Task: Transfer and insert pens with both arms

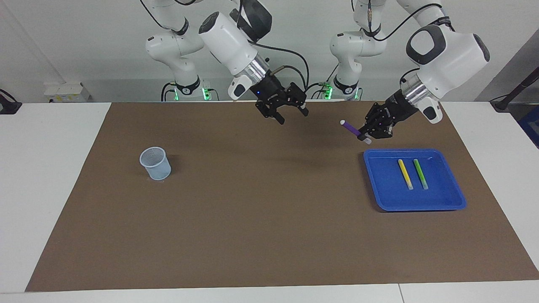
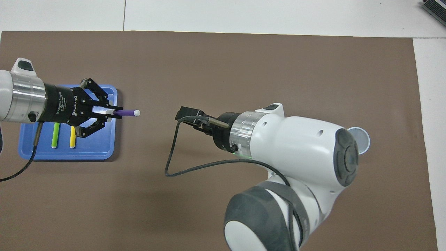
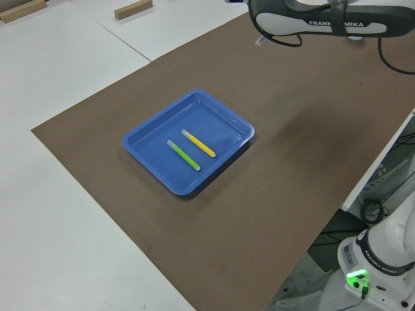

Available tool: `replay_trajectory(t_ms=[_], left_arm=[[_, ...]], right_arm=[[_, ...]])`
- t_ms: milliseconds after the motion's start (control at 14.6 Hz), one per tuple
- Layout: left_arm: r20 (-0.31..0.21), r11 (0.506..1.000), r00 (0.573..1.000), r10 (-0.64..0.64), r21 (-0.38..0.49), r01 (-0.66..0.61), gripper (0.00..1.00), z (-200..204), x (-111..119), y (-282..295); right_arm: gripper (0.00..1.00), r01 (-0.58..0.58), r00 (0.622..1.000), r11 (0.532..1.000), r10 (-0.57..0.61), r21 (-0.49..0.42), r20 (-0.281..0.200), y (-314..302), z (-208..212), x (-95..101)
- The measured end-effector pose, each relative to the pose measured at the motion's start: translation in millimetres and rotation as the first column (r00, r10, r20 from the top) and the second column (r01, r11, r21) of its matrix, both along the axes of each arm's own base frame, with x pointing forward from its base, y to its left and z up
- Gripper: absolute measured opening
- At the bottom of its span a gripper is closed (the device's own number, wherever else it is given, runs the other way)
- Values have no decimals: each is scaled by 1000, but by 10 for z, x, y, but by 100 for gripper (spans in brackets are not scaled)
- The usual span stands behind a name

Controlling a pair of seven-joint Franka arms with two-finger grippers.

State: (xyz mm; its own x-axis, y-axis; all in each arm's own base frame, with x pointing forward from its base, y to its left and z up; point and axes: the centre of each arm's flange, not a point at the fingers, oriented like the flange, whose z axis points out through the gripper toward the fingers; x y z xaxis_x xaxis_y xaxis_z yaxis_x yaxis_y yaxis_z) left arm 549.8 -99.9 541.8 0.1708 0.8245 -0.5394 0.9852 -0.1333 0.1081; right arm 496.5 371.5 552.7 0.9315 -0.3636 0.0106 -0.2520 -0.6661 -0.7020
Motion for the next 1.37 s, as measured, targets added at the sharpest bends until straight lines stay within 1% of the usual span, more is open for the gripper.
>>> replay_trajectory(t_ms=[206, 343, 480, 754, 822, 959, 1028, 1096, 1165, 1302, 1370], left_arm=[[-26, 999, 999, 37, -18, -37, 17, 46, -66, -73], [-36, 999, 999, 36, -23, -37, 17, 40, -124, -125], [-39, 999, 999, 27, -28, -28, 17, 42, -184, -192], [-47, 999, 999, 14, -28, -15, 17, 71, -289, -276], [-52, 1000, 999, 8, -28, -9, 17, 67, -320, -292], [-57, 1000, 998, -3, -27, 1, 17, 63, -366, -333], [-58, 1000, 998, -5, -27, 3, 17, 65, -380, -345], [-58, 1000, 998, -6, -27, 4, 17, 70, -388, -351], [-60, 1000, 998, -7, -27, 6, 17, 73, -395, -359], [-63, 1000, 998, -9, -27, 7, 17, 77, -407, -381], [-64, 1000, 998, -9, -27, 7, 17, 78, -409, -387]], right_arm=[[100, -39, 999, 999, 39, 24, 26, 376, 52, -248], [100, -58, 998, 997, 57, 43, 29, 599, 95, -354], [100, -72, 997, 996, 70, 59, 29, 773, 120, -359], [100, -52, 998, 996, 49, 68, 48, 868, 21, -188], [92, -45, 998, 997, 42, 70, 53, 872, -2, -151], [87, -37, 998, 997, 33, 70, 57, 854, -18, -83], [81, -33, 998, 997, 29, 71, 58, 840, -13, -57], [81, -32, 998, 997, 27, 72, 60, 836, -5, -48], [74, -32, 998, 997, 27, 73, 61, 836, 1, -47], [51, -32, 998, 997, 27, 73, 61, 835, 3, -45], [50, -31, 998, 997, 27, 73, 61, 834, 3, -44]])
